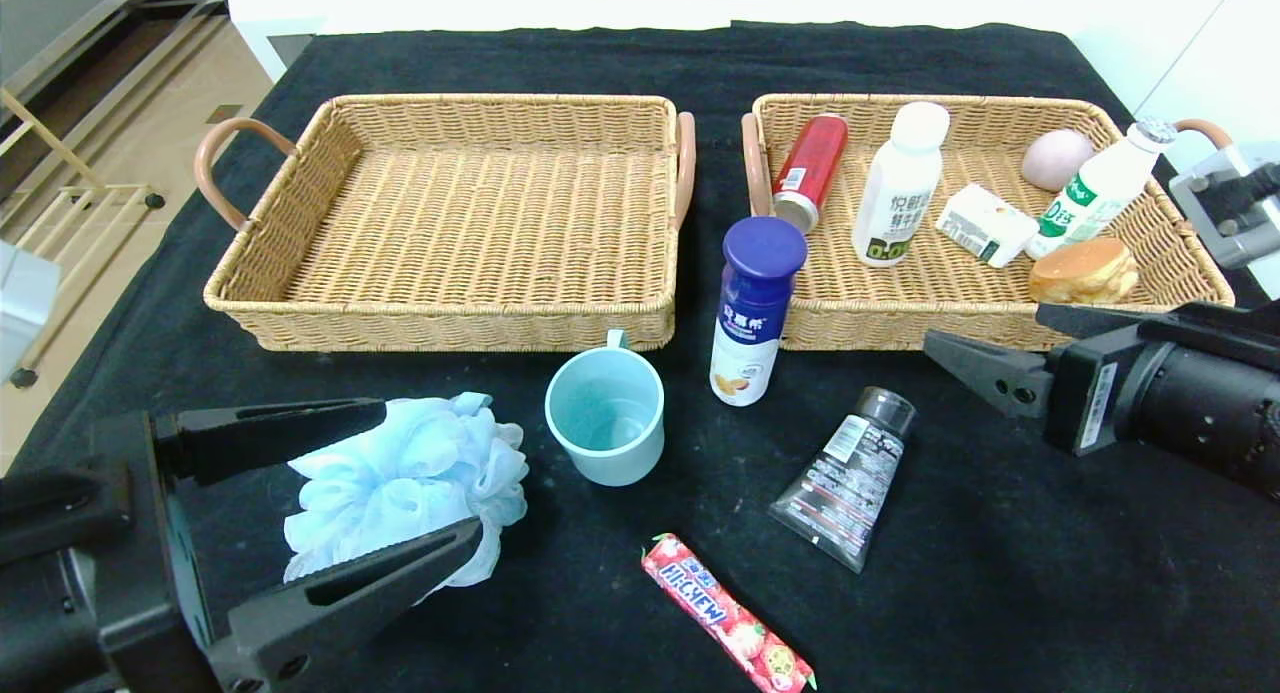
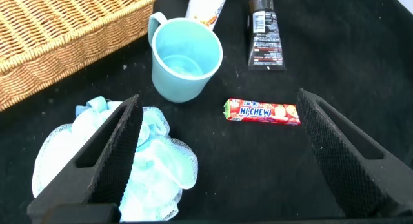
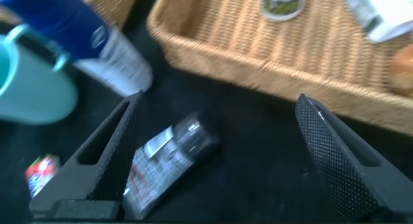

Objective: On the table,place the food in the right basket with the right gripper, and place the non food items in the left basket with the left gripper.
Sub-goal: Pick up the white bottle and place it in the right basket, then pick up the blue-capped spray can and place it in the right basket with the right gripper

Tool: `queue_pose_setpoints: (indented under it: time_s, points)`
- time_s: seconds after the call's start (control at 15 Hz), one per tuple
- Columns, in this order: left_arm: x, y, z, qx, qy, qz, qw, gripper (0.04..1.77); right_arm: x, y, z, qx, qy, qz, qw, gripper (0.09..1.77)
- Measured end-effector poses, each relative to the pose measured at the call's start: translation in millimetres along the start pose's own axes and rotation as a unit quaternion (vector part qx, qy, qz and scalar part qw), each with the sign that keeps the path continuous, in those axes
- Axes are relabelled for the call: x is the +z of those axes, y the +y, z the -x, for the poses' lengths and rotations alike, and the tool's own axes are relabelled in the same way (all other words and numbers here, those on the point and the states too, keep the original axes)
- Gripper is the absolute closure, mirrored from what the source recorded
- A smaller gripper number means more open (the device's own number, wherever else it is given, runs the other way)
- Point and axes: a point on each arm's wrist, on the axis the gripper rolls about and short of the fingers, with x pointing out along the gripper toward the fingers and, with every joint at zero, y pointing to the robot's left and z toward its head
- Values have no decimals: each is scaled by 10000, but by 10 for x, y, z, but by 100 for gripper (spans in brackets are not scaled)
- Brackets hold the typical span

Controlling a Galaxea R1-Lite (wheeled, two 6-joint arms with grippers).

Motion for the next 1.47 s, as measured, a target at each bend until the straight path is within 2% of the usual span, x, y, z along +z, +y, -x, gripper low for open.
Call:
queue_pose_setpoints:
  time_s: [0.33,0.67,1.0,1.47]
  points:
    - [14,-3,28,2,-54,-54,10000,9,-125,151,99,668,148,86,9976,16]
    - [34,-6,63,15,-129,-78,9999,9,-144,330,20,1010,42,178,9947,16]
    - [57,-11,105,23,-217,-121,9997,9,-149,563,-216,1268,81,279,9915,16]
    - [65,-10,114,27,-244,-131,9996,9,-112,867,-592,1272,-98,327,9913,16]
